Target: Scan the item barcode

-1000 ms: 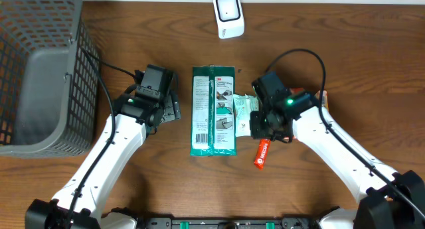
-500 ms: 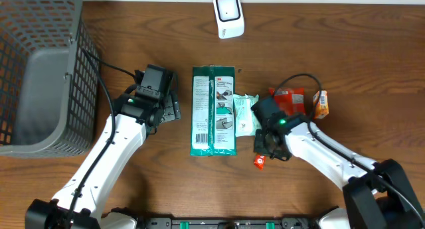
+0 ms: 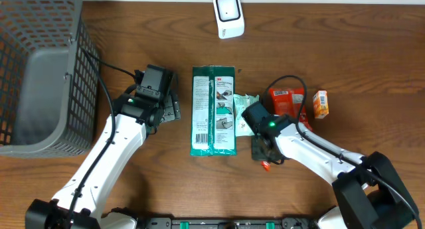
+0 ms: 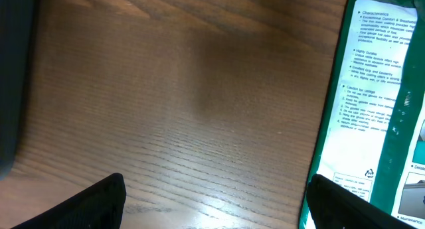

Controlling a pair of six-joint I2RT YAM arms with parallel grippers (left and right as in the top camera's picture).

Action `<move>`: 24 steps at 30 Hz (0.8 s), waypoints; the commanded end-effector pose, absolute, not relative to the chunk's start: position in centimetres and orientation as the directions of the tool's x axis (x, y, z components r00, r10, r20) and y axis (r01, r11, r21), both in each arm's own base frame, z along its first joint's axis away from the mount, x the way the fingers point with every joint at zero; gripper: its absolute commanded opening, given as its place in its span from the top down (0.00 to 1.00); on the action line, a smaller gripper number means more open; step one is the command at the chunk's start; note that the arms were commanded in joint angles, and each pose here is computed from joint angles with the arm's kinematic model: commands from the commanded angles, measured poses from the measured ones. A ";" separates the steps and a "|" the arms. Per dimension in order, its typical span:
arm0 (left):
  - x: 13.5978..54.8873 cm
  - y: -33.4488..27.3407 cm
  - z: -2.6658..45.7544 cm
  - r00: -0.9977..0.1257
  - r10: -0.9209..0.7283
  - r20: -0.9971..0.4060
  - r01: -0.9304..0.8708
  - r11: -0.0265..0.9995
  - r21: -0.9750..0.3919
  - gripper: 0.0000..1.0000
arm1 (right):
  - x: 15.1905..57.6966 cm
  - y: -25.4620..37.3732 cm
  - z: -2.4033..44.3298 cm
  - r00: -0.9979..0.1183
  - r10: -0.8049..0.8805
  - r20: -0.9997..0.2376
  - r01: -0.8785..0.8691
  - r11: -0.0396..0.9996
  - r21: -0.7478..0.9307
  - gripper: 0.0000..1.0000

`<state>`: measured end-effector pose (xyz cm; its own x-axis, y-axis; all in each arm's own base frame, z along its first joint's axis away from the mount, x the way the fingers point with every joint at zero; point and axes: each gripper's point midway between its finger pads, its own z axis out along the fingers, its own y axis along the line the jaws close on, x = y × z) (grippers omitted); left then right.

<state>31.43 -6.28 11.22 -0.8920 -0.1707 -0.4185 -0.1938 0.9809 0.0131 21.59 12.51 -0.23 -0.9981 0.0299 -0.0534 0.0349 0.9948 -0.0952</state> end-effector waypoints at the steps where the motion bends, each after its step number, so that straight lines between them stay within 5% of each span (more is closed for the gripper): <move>1: 31.3 -6.0 10.9 -0.893 -0.181 -0.413 -0.208 0.978 0.021 0.12 | 22.7 10.1 0.4 -0.996 -0.052 -0.067 -0.036 0.972 -0.231 0.92; 14: 31.3 -6.0 10.9 -0.893 -0.181 -0.413 -0.208 0.978 0.021 0.12 | 23.8 13.3 4.1 -0.997 -0.079 -0.016 -0.077 0.992 -0.097 0.79; 24: 31.3 -6.0 10.9 -0.893 -0.181 -0.413 -0.208 0.978 0.021 0.12 | 21.0 12.1 1.2 -0.998 -0.033 0.050 -0.039 0.992 -0.121 0.74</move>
<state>31.45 -6.29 11.23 -0.8915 -0.1712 -0.4194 -0.1942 0.9809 0.0124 21.86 12.33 2.42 -0.9983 -0.0475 0.0329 -0.0510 0.9919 -0.1163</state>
